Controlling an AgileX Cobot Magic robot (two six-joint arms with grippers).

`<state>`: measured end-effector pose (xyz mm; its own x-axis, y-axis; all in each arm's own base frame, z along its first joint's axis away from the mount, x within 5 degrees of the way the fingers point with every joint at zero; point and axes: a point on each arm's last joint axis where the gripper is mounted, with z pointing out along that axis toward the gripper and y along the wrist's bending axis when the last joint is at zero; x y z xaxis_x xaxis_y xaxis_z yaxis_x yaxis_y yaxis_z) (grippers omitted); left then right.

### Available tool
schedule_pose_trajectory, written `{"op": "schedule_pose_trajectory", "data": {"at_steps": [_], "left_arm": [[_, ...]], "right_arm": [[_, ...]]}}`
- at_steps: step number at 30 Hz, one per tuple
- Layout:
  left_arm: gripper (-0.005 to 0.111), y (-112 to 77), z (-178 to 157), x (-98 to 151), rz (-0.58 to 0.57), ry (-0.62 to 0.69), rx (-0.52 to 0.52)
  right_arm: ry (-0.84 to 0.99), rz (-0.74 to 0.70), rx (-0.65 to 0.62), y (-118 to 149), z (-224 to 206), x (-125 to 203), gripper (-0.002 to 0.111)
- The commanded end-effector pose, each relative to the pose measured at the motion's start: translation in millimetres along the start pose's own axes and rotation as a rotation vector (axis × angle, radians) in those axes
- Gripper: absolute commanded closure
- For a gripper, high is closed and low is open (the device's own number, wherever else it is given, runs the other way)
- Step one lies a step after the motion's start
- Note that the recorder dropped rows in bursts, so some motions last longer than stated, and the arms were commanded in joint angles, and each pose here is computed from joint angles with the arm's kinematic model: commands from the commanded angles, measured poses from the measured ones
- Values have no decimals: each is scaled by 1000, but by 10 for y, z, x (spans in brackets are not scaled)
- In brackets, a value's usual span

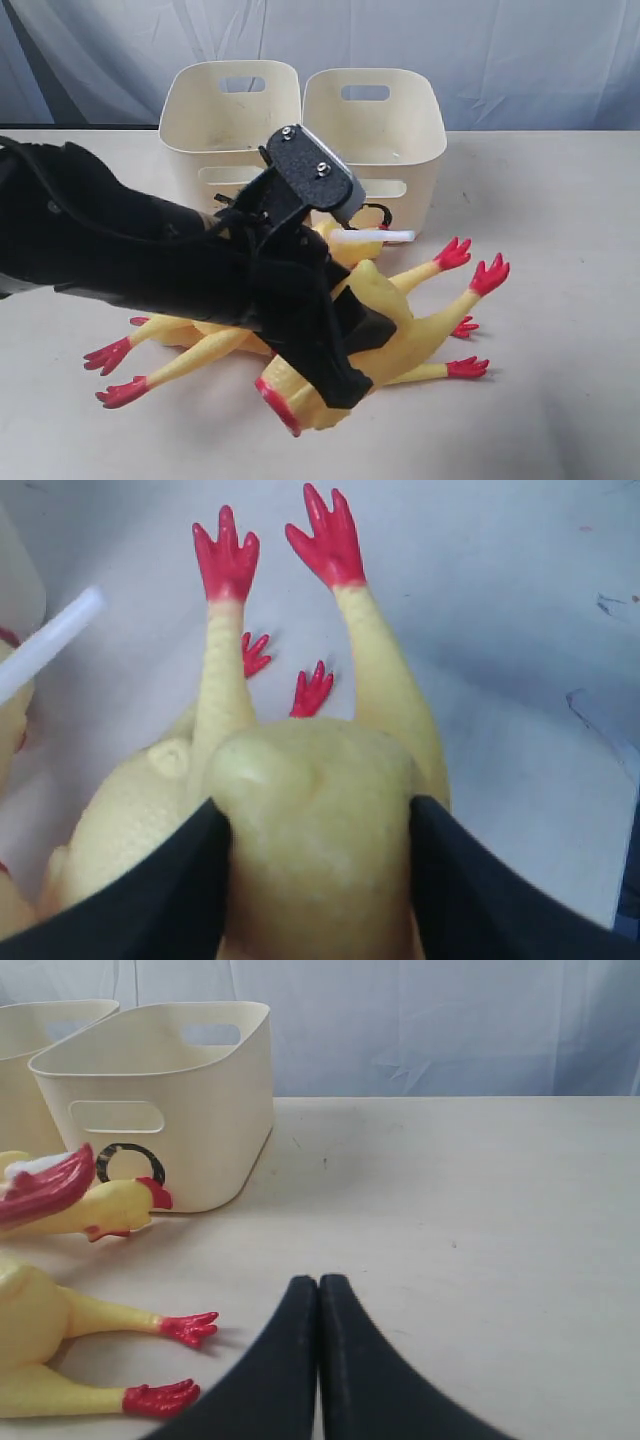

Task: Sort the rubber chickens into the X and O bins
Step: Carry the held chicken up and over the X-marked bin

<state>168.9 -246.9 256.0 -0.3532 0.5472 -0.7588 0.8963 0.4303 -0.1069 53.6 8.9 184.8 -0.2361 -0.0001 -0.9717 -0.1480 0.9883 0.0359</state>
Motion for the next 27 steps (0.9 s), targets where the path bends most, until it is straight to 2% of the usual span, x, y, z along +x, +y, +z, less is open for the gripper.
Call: {"op": "schedule_pose_trajectory", "data": {"at_steps": [1,5,10,15,20,27], "left_arm": [[107,64,-81,-239,46,-130,-86],[107,189,-163,-457,92,-293,-242],[107,361,-244,-548,115,-353,-339],[107,745,-402,-567,72,-407,-494],[107,1083,-594,-582,88,-459,-659],[107,1467,-594,-589,68,-445,-760]], "right_arm": [[-12,1,5,-3,-2,-2,109],[-12,1,5,-3,-2,-2,109],[-12,1,5,-3,-2,-2,109],[-12,1,5,-3,-2,-2,109],[-12,1,5,-3,-2,-2,109],[-12,1,5,-3,-2,-2,109]]}}
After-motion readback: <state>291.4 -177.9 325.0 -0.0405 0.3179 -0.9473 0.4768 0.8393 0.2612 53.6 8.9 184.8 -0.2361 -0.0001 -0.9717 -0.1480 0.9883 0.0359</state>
